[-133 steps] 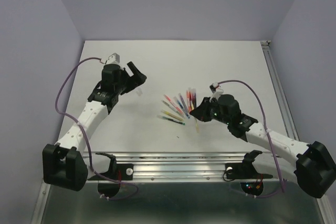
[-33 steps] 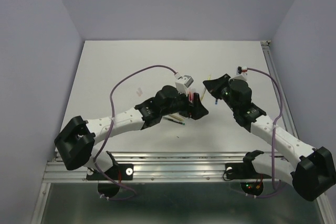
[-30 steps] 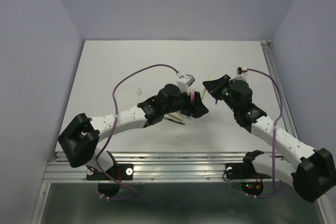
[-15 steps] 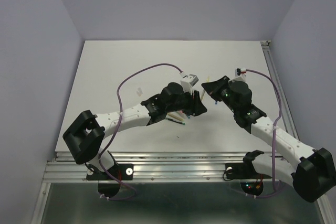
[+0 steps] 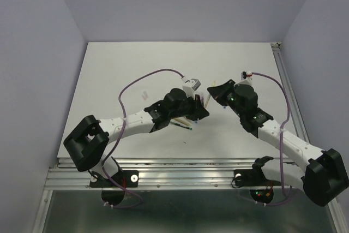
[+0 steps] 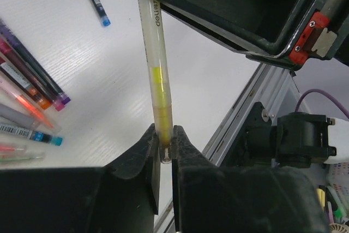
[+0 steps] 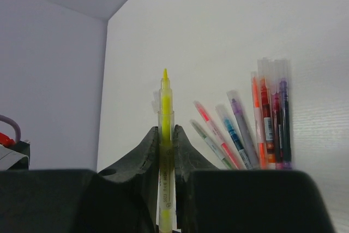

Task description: Open the pen caps

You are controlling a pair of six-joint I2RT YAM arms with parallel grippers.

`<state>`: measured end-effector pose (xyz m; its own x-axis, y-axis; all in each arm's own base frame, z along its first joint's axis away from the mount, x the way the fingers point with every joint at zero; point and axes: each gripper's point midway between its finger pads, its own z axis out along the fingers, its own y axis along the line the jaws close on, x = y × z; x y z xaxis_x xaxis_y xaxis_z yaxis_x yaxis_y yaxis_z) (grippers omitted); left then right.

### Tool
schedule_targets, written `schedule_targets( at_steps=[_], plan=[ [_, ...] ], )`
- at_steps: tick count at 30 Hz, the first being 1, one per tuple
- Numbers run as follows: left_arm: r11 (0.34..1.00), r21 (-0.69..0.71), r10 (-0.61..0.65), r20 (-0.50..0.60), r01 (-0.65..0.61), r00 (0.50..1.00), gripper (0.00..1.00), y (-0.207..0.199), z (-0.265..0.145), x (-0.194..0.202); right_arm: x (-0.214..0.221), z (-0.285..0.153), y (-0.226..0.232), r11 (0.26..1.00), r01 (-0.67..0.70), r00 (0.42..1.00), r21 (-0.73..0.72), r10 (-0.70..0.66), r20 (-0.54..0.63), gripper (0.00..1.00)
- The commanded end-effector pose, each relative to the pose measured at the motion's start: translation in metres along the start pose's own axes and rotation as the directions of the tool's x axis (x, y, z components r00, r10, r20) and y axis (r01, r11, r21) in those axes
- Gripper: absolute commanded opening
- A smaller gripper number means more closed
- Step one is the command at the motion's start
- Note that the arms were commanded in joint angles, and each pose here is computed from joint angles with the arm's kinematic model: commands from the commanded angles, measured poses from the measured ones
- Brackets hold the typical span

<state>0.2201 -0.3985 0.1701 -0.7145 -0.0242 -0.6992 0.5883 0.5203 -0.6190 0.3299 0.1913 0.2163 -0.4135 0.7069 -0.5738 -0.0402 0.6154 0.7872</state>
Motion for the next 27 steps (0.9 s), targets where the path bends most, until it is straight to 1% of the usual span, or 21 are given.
schedule_targets(
  at_steps=[1,3,4,5,6,7,8,9,11,12,14,15,17,18,19,20,22,23,25,27],
  plan=[
    [0.988,0.157,0.001,0.01,-0.003,1.0,0.0,-0.032,-0.028,0.012,-0.045,0.016,-0.007,0.992,0.072,0.975,0.103,-0.092,0.2,0.01],
    [0.984,0.179,-0.015,-0.029,0.02,0.999,0.0,-0.034,-0.036,0.03,-0.059,0.028,-0.015,0.983,0.085,0.958,0.165,-0.126,0.257,0.01],
    [0.98,0.197,-0.018,-0.043,0.026,0.999,0.0,-0.037,-0.04,0.039,-0.066,0.034,-0.014,0.981,0.088,0.951,0.174,-0.135,0.277,0.01],
    [0.974,0.225,-0.022,-0.046,0.032,0.999,0.0,-0.039,-0.051,0.049,-0.084,0.04,-0.009,0.98,0.098,0.938,0.176,-0.15,0.311,0.01],
    [0.964,0.262,-0.027,-0.074,0.046,0.997,0.0,-0.051,-0.057,0.063,-0.087,0.053,-0.019,0.973,0.103,0.938,0.209,-0.165,0.305,0.01],
    [0.963,0.266,-0.034,-0.075,0.052,0.997,0.0,-0.055,-0.062,0.069,-0.097,0.059,-0.019,0.971,0.103,0.93,0.216,-0.171,0.325,0.01],
    [0.964,0.257,-0.041,-0.093,0.064,0.995,0.0,-0.052,-0.067,0.081,-0.112,0.064,-0.028,0.964,0.105,0.92,0.246,-0.188,0.343,0.01],
    [0.961,0.269,-0.051,-0.083,0.072,0.995,0.0,-0.057,-0.074,0.081,-0.125,0.069,-0.018,0.967,0.106,0.912,0.233,-0.188,0.365,0.01],
    [0.966,0.224,-0.107,-0.095,0.126,0.99,0.0,-0.045,-0.08,0.093,-0.134,0.075,-0.016,0.961,0.139,0.902,0.239,-0.222,0.37,0.01],
    [0.973,0.19,-0.122,-0.055,0.13,0.991,0.0,-0.039,-0.082,0.087,-0.138,0.076,-0.008,0.964,0.149,0.899,0.222,-0.226,0.375,0.01],
    [0.984,0.097,-0.15,-0.031,0.152,0.988,0.0,-0.021,-0.083,0.083,-0.134,0.077,-0.01,0.953,0.183,0.906,0.243,-0.259,0.334,0.01],
    [0.987,0.062,-0.15,-0.01,0.15,0.989,0.0,-0.012,-0.083,0.077,-0.127,0.078,-0.009,0.952,0.207,0.914,0.224,-0.269,0.302,0.01],
    [0.986,-0.031,-0.162,0.022,0.163,0.987,0.0,0.009,-0.084,0.06,-0.113,0.076,-0.022,0.937,0.241,0.926,0.252,-0.3,0.231,0.01],
    [0.984,-0.066,-0.162,0.04,0.165,0.986,0.0,0.019,-0.086,0.053,-0.099,0.075,-0.032,0.925,0.278,0.929,0.261,-0.327,0.17,0.01],
    [0.981,-0.094,-0.163,0.053,0.168,0.985,0.0,0.027,-0.087,0.046,-0.095,0.074,-0.041,0.919,0.272,0.935,0.285,-0.323,0.149,0.01],
    [0.972,-0.157,-0.162,0.081,0.173,0.984,0.0,0.046,-0.091,0.032,-0.089,0.071,-0.049,0.913,0.273,0.937,0.305,-0.324,0.131,0.01],
    [0.95,-0.247,-0.163,0.126,0.19,0.979,0.0,0.071,-0.097,0.016,-0.079,0.068,-0.065,0.891,0.305,0.933,0.336,-0.35,0.081,0.01],
    [0.929,-0.307,-0.168,0.147,0.206,0.975,0.0,0.092,-0.102,0.006,-0.072,0.069,-0.076,0.877,0.322,0.931,0.355,-0.362,0.049,0.01],
    [0.891,-0.388,-0.175,0.182,0.235,0.968,0.0,0.116,-0.108,-0.004,-0.062,0.071,-0.091,0.847,0.364,0.921,0.387,-0.39,-0.011,0.01],
    [0.848,-0.467,-0.187,0.182,0.252,0.965,0.0,0.139,-0.111,-0.009,-0.058,0.077,-0.098,0.824,0.4,0.909,0.4,-0.412,-0.06,0.01]
  ],
)
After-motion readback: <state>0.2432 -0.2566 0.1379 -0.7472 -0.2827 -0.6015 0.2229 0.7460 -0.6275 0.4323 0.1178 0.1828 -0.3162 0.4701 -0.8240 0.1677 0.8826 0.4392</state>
